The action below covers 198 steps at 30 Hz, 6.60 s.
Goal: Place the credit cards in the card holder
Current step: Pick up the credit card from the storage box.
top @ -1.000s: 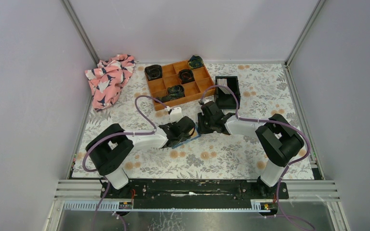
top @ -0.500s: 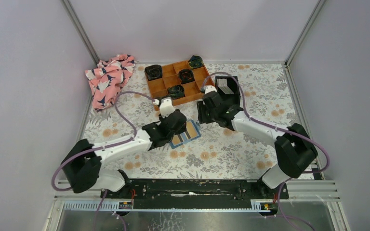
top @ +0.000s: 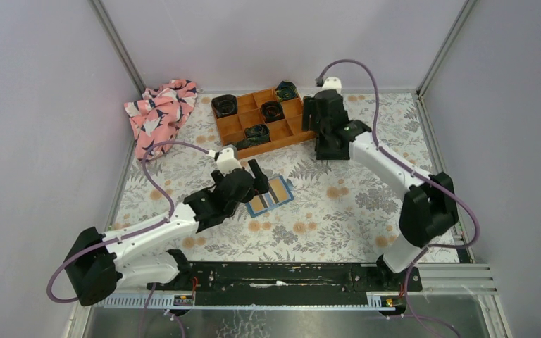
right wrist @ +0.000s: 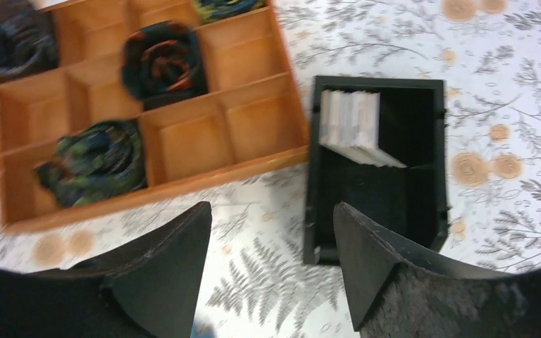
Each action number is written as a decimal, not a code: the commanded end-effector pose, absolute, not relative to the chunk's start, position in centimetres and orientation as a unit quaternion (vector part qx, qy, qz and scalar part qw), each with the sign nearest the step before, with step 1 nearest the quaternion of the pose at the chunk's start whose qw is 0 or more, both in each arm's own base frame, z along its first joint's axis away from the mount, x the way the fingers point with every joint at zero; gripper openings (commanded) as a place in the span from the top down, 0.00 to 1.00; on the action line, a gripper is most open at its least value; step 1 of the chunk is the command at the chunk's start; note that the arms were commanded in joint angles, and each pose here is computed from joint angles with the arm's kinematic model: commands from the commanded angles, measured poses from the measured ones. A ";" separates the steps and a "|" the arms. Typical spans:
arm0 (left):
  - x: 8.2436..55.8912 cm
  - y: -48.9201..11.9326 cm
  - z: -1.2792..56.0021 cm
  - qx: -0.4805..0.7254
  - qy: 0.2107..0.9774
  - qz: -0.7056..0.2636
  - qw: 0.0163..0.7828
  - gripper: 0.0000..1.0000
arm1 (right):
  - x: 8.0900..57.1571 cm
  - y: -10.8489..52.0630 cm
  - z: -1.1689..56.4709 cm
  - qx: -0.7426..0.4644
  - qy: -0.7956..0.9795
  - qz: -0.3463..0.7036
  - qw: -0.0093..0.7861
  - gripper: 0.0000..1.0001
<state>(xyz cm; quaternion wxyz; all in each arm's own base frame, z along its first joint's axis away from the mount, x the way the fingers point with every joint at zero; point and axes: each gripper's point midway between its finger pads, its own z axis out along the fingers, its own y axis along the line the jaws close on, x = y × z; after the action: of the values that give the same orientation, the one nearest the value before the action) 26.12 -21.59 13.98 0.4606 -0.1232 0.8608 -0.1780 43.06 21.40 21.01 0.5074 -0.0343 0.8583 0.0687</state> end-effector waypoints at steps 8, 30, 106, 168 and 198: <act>27.1 -20.6 14.3 -0.145 0.842 -0.175 0.489 0.00 | 51.1 14.7 17.2 0.045 0.879 0.064 0.470 0.28; 27.6 -20.0 13.1 -0.156 0.836 -0.174 0.496 0.10 | 55.5 12.1 8.6 0.090 0.910 0.097 0.392 0.38; 22.5 -27.1 22.5 0.022 0.754 -0.436 0.491 0.00 | 27.3 22.9 22.5 -0.058 0.872 0.296 0.385 1.00; 17.6 -26.2 20.0 -0.048 0.719 -0.562 0.406 1.00 | 15.9 25.0 22.3 -0.079 0.791 0.504 0.337 0.50; 17.6 -29.3 19.8 -0.181 0.655 -0.630 0.375 1.00 | 15.8 27.4 17.5 -0.045 0.758 0.582 0.291 0.54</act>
<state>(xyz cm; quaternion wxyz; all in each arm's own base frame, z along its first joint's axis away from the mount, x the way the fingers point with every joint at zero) 16.88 -28.72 16.24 0.3600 -0.1659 0.7007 -0.5933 16.09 26.63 15.25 0.2817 -0.0277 0.7896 0.5445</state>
